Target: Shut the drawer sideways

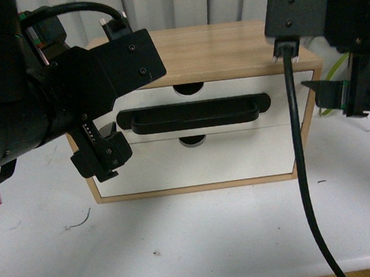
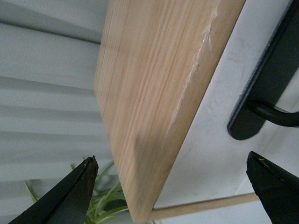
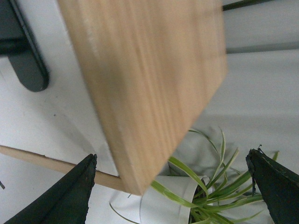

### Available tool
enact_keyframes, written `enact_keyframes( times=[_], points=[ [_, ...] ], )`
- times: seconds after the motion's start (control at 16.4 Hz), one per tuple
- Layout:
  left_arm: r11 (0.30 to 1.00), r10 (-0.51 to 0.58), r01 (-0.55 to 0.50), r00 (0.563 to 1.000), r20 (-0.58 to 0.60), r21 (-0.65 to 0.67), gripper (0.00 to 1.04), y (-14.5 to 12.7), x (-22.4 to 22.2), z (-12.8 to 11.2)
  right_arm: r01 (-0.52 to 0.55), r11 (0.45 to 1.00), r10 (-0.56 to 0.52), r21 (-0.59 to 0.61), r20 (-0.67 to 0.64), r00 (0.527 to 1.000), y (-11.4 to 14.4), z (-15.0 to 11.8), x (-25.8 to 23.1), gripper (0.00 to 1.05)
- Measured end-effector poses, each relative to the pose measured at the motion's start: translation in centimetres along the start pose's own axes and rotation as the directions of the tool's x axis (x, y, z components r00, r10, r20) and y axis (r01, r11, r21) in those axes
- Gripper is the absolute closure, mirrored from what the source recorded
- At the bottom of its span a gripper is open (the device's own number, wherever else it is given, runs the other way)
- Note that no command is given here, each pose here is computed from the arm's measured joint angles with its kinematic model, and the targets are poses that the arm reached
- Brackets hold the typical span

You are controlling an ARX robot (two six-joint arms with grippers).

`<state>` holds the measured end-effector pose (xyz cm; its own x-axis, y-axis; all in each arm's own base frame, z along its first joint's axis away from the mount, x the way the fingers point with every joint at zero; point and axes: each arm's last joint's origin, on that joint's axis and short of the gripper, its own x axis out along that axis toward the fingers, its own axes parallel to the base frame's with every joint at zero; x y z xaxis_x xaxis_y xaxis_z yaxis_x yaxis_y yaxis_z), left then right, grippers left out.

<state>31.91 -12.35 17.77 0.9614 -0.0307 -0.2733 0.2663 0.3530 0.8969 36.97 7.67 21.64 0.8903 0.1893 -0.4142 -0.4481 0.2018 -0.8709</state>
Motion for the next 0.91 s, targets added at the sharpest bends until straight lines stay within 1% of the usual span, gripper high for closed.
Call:
enact_keyframes(
  times=[0.12,0.43,0.49,0.55,0.61,0.67,0.73,0.79,0.85,0.91],
  points=[
    [0.999,-0.009,0.009,1.000,0.004,-0.050,0.07,0.7,-1.0,-0.1,0.016,0.999,-0.016,0.037,0.017,1.000,-0.4,0.2,-1.0,0.06],
    [0.969,0.017,-0.011,1.000,0.024,-0.246,0.07,4.0,-4.1,-0.6,0.054,0.979,-0.071,0.197,0.080,0.994,-1.5,0.8,-5.0,0.06],
    [0.946,0.024,-0.013,0.999,0.029,-0.324,0.07,5.2,-5.2,-0.9,0.052,0.961,-0.082,0.270,0.101,0.992,-1.8,0.9,-6.3,0.06],
    [0.912,0.028,-0.013,0.999,0.031,-0.409,0.07,6.4,-6.3,-1.4,0.034,0.933,-0.083,0.358,0.122,0.989,-1.8,1.0,-7.9,0.06],
    [0.856,0.046,-0.018,0.998,0.041,-0.516,0.07,7.5,-7.8,-2.2,0.022,0.892,-0.091,0.452,0.131,0.987,-1.7,0.7,-9.2,0.06],
    [0.792,0.045,-0.016,0.998,0.033,-0.611,0.07,8.3,-9.2,-3.2,0.009,0.832,-0.109,0.555,0.147,0.983,-1.6,0.5,-10.6,0.06],
    [0.735,0.051,-0.023,0.998,0.021,-0.677,0.07,8.7,-10.3,-4.0,-0.002,0.773,-0.126,0.634,0.157,0.979,-1.5,0.2,-11.7,0.06],
    [0.574,0.115,-0.115,0.992,-0.060,-0.810,0.07,9.2,-15.0,-7.1,-0.062,0.465,-0.211,0.883,0.178,0.961,0.3,-1.9,-17.6,0.06],
    [0.522,0.142,-0.150,0.986,-0.088,-0.840,0.07,8.6,-19.6,-9.2,-0.056,0.226,-0.235,0.973,0.110,0.966,3.4,-4.3,-21.8,0.06],
    [0.420,0.277,-0.103,0.961,0.019,-0.902,0.19,7.8,-22.3,-9.7,0.033,0.239,-0.407,0.970,0.070,0.911,4.3,-3.6,-25.5,0.15]
  ],
)
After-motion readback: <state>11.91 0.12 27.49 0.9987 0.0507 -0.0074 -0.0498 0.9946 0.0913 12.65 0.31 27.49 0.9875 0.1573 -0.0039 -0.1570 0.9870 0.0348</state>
